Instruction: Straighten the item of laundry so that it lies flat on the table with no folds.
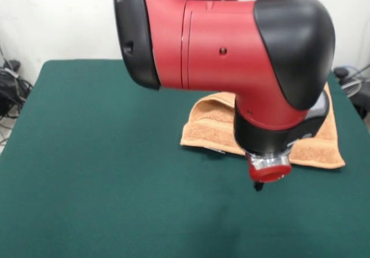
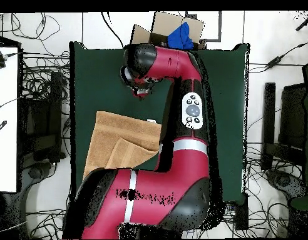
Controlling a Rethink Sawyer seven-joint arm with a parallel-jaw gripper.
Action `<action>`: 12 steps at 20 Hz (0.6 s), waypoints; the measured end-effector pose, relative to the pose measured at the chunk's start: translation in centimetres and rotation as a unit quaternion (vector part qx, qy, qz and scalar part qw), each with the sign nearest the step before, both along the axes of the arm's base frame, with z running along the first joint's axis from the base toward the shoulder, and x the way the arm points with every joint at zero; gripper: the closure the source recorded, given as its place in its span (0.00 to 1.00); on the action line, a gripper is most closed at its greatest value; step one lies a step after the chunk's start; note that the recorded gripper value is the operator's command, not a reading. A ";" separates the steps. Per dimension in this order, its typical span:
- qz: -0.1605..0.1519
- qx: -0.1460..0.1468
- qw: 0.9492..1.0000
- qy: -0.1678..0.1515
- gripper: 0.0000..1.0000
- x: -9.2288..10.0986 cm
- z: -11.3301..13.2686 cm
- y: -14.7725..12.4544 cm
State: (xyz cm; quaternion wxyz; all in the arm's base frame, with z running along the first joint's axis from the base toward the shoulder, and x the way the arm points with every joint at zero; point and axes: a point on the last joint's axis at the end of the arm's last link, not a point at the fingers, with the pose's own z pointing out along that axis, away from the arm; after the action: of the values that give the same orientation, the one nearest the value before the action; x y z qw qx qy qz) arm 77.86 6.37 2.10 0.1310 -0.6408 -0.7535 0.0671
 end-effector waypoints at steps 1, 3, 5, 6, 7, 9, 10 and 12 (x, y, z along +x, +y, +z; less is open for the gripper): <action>0.000 0.000 1.000 0.000 0.00 0.1 -0.2 0.0; -0.001 0.000 1.000 -0.001 0.00 0.3 -0.4 -0.1; -0.001 0.000 1.000 -0.002 0.00 0.4 -0.3 -0.1; -0.001 0.000 1.000 -0.003 0.00 0.4 -0.2 -0.1; -0.001 -0.001 1.000 -0.004 0.00 0.5 -0.1 -0.1; -0.001 -0.001 1.000 -0.008 0.00 0.8 0.1 -0.2; -0.001 -0.002 1.000 -0.010 0.00 0.9 0.2 -0.2; -0.002 -0.003 1.000 -0.017 0.00 1.4 0.6 -0.3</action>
State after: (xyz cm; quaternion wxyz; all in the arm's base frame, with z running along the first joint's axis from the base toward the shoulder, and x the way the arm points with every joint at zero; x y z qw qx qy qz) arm 79.26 6.04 2.68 0.1169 -0.6435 -0.7542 0.0583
